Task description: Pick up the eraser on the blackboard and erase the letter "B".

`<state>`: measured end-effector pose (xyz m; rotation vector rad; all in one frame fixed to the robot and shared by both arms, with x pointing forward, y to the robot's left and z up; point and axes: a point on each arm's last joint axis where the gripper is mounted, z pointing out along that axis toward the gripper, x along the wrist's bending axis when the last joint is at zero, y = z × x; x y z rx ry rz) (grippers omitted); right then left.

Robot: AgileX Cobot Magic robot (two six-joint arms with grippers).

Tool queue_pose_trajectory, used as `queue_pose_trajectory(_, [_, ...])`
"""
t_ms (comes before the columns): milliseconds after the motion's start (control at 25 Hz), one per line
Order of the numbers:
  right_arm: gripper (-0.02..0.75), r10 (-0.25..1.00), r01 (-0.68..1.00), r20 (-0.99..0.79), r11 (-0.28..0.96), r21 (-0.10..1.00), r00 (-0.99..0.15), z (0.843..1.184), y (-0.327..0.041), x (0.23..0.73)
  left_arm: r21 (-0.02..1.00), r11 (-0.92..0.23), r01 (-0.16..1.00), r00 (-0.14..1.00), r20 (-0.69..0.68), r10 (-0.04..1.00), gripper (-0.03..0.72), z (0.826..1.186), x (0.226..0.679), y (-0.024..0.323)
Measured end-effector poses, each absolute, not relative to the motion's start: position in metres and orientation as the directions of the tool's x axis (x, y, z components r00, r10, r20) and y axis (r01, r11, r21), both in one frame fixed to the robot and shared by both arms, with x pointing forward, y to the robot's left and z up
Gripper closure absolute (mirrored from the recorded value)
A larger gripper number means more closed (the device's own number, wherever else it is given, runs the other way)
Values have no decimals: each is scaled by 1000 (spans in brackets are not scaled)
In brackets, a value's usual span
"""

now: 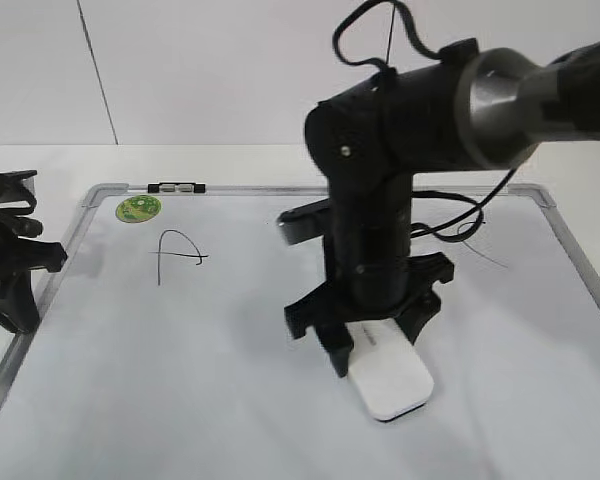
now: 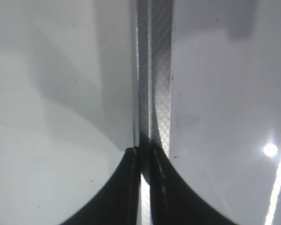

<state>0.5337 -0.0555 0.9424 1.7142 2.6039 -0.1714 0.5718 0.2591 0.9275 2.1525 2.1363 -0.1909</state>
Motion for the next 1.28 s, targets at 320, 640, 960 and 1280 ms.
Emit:
queue_pose_trajectory(320, [203, 969, 975, -116, 213, -72, -220, 943, -125, 579, -15, -9, 1000, 6, -161, 987, 669, 928, 572, 259])
queue_pose_trajectory(640, [204, 967, 970, -101, 227, -83, -235, 943, -127, 580, -15, -8, 1000, 5, -162, 987, 669, 928, 572, 259])
queue_pose_trajectory(960, [204, 925, 921, -21, 377, -97, -380, 943, -83, 554, -16, -10, 1000, 8, -159, 987, 669, 928, 572, 259])
queue_pose_trajectory(1280, [204, 830, 825, 79, 558, -91, -552, 941, -9, 493, -20, -11, 1000, 8, -160, 987, 669, 928, 571, 259])
